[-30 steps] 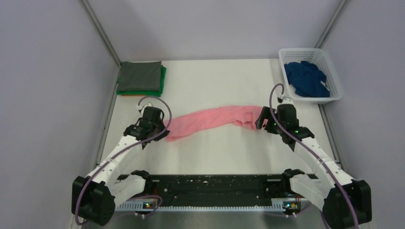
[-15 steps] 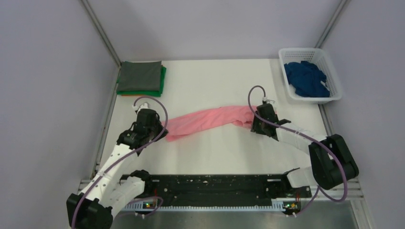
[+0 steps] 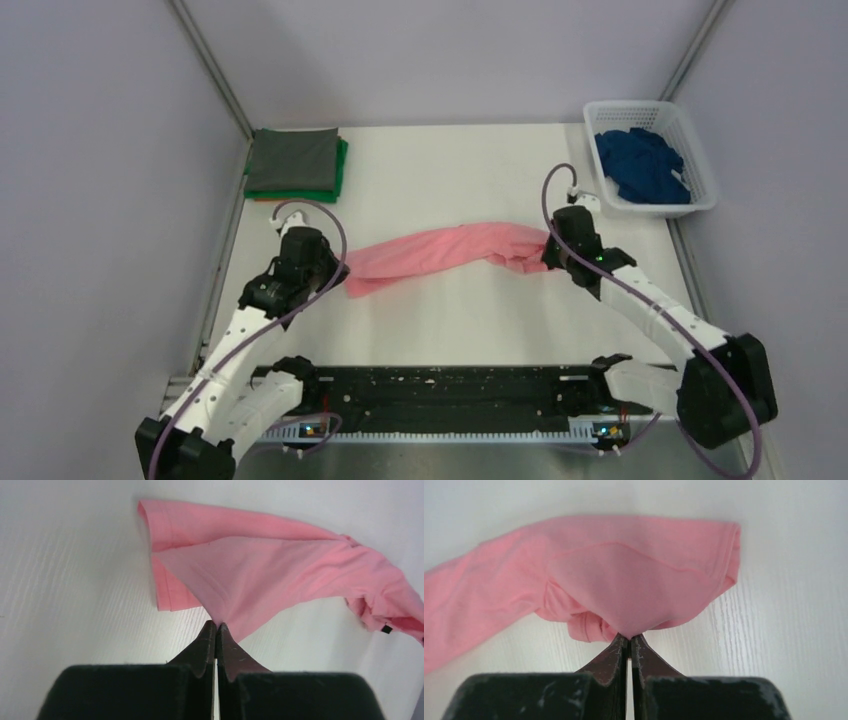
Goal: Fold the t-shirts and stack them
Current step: Flatten out the tshirt
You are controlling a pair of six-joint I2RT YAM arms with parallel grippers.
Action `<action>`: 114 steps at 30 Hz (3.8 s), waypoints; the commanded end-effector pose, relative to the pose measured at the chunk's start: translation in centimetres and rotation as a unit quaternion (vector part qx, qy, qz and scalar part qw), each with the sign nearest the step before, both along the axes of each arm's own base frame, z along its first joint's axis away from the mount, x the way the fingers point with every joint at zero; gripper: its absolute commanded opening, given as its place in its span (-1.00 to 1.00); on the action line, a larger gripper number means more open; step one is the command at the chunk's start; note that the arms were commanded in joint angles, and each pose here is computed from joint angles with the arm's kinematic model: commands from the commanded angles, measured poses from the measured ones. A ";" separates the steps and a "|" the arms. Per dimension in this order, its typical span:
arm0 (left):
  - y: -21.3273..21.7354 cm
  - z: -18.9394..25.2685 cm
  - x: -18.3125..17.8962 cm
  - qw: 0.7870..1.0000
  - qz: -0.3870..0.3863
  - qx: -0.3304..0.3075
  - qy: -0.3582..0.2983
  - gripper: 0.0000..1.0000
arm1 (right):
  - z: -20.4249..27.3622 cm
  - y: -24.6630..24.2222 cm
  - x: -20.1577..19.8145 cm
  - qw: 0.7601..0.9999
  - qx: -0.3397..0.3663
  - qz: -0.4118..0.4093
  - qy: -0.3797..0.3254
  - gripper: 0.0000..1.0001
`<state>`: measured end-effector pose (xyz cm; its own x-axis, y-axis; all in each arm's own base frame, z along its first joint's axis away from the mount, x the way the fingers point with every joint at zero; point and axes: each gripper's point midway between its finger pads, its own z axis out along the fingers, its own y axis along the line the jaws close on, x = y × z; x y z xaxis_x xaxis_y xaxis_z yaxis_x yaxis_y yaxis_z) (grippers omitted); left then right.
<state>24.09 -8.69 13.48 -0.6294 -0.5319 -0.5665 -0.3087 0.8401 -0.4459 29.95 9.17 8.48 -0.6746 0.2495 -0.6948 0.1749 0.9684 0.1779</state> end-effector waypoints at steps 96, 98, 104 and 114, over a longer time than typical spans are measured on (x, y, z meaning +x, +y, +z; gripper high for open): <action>-0.2 2.9 6.1 0.993 -0.046 -0.104 -0.022 0.97 | 5.6 0.5 1.2 0.992 0.099 0.083 0.004 0.91; -1.3 2.2 8.1 0.995 -0.056 -0.087 -0.008 0.97 | 5.6 2.2 3.7 0.990 0.087 0.107 -0.007 0.91; -4.5 -2.2 11.6 0.988 -0.093 -0.111 0.046 0.97 | 2.1 6.3 11.7 0.989 0.083 0.125 0.003 0.92; -2.6 -8.9 11.1 0.989 -0.065 -0.053 0.120 0.98 | -1.6 6.6 22.5 0.996 0.037 0.071 -0.033 0.92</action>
<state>34.13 -12.07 5.07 -0.8216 -0.4974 -0.2786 -0.3215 0.8078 -0.4941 46.90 16.09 4.31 -0.7803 0.1765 -0.6000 -0.0063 0.9571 0.2896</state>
